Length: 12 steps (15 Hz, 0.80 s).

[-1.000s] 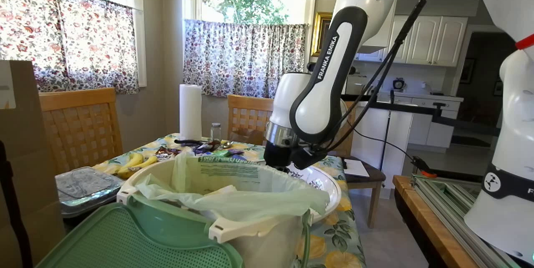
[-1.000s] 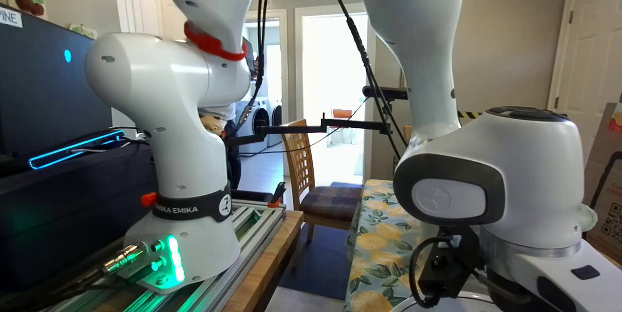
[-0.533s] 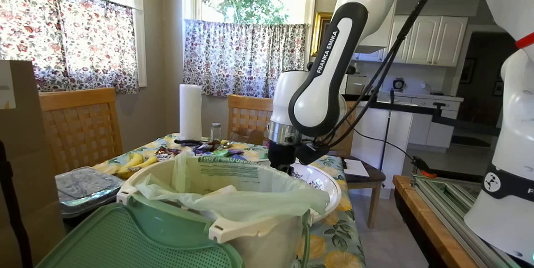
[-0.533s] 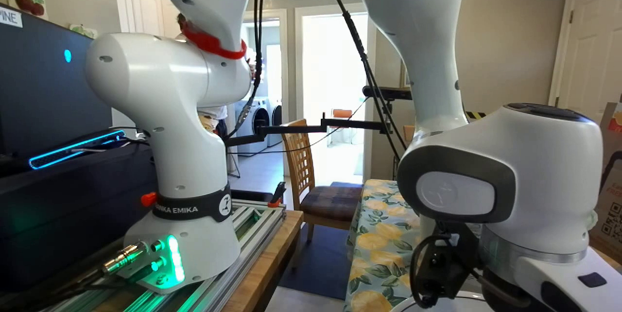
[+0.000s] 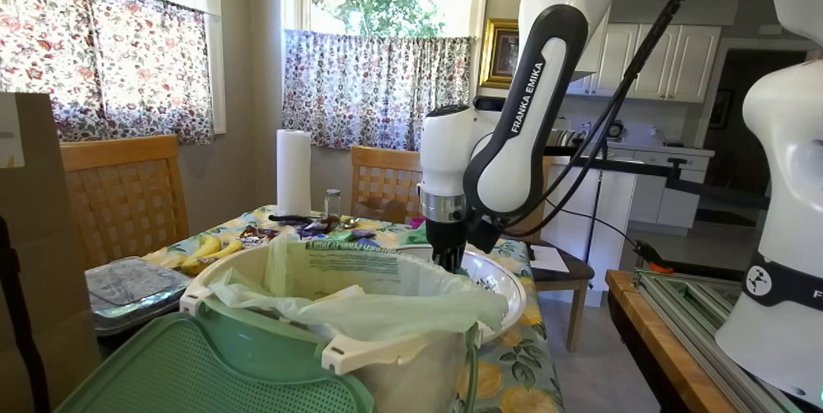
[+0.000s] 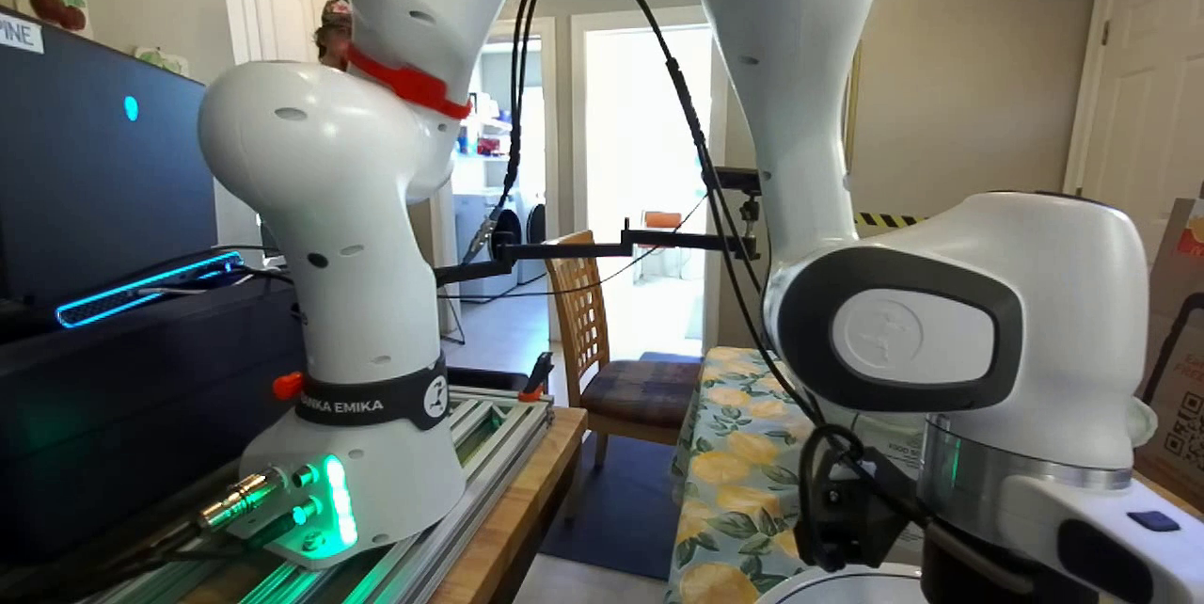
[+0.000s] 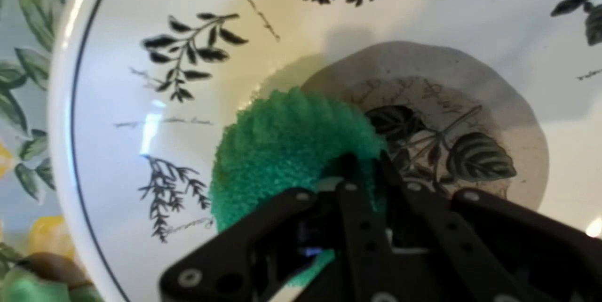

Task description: Stir in the bowl, then remove the sponge from the bowl

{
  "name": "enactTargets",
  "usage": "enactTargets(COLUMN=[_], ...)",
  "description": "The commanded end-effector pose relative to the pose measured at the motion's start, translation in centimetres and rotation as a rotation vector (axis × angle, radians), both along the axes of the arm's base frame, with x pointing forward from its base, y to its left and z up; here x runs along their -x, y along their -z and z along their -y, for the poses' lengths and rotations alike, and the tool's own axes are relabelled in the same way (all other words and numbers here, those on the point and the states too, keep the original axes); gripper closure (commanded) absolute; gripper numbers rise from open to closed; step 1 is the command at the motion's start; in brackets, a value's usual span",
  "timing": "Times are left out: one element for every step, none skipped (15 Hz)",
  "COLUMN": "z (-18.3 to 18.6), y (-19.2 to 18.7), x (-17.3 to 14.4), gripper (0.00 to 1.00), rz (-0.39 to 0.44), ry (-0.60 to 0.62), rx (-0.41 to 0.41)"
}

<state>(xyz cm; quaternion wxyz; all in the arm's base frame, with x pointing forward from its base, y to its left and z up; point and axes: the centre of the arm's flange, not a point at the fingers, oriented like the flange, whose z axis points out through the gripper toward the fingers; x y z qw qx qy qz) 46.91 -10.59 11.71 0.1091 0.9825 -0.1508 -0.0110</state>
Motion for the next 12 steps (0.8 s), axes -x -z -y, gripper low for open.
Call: enactTargets(z=[-0.4, -0.2, 0.0, 0.3, 0.7, 1.1, 1.4, 1.8, 2.2, 2.6, 3.2, 3.7], y=[-1.1, -1.5, -2.2, -2.8, -3.2, -3.6, -4.0, -4.4, -4.7, -4.9, -5.2, -5.4], x=[0.9, 1.0, 1.1, 1.2, 1.3, 1.5, 1.7, 1.9, 2.2, 2.4, 2.7, 3.1], gripper=[0.97, 0.97, 0.97, 0.97, 0.97, 0.97, 0.97, 0.97, 0.97, 0.97, 0.97, 0.97], rz=[-0.016, -0.011, -0.007, -0.002, 0.003, 0.01, 0.017, 0.026, 0.042, 0.058, 0.076, 0.101], ry=[-0.006, -0.005, -0.003, 0.001, 0.005, 0.014, 0.023, 0.038, 0.058, 0.081, 0.106, 0.134], rx=[0.112, 0.149, 0.183, 0.22, 0.249, 0.273, 0.292, 0.308, 0.316, 0.324, 0.329, 0.332])
